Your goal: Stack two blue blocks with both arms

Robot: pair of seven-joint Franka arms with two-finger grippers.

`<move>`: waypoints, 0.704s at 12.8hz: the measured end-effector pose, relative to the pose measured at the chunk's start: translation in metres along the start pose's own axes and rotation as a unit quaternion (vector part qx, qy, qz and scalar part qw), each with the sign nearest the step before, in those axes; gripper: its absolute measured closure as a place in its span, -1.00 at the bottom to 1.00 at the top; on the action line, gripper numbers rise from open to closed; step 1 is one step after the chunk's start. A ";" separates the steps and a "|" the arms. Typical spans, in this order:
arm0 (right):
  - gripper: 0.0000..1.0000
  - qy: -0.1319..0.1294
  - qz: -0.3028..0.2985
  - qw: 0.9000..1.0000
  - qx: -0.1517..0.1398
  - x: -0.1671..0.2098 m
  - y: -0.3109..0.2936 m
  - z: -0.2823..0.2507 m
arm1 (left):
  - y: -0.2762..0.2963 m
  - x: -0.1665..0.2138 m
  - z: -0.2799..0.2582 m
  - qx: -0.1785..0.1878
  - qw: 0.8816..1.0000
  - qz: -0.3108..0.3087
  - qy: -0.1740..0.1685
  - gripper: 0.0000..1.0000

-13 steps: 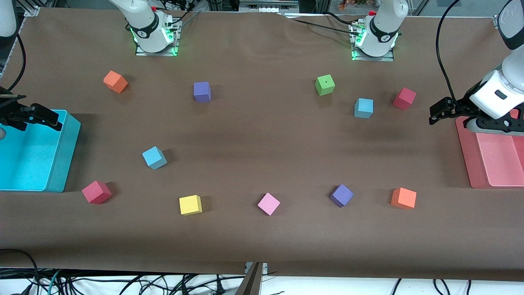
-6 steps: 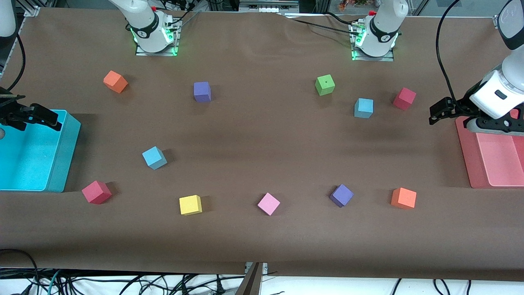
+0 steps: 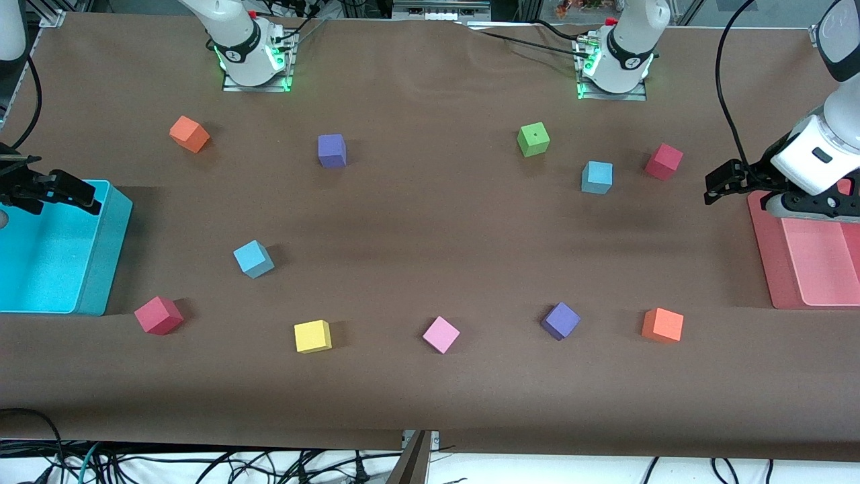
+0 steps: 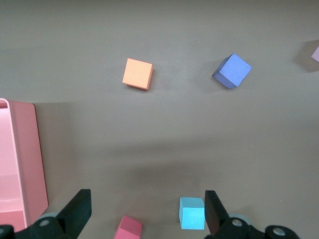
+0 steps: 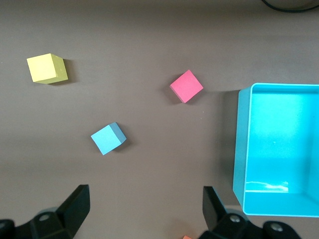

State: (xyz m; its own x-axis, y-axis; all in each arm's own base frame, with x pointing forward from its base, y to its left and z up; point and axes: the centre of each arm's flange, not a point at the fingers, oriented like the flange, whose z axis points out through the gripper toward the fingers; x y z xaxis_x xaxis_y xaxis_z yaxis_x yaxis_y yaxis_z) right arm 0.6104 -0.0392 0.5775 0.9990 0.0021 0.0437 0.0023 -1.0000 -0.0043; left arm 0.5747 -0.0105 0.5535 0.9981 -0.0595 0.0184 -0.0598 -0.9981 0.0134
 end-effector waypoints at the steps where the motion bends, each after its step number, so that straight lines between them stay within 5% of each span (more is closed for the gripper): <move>1: -1.00 0.000 0.000 1.000 0.000 0.000 0.000 0.000 | 0.000 0.000 0.000 0.000 1.000 0.000 0.000 -1.00; 9: -1.00 -0.003 0.000 1.000 0.000 0.001 0.000 0.003 | 0.000 0.000 0.000 0.000 1.000 0.000 0.000 -1.00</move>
State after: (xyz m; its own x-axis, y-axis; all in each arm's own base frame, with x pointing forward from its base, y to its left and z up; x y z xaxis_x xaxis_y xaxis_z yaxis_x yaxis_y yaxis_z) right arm 0.6115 -0.0387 0.5741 0.9993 0.0027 0.0369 0.0029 -1.0000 -0.0041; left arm 0.5747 -0.0105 0.5534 0.9981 -0.0595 0.0183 -0.0598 -0.9981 0.0134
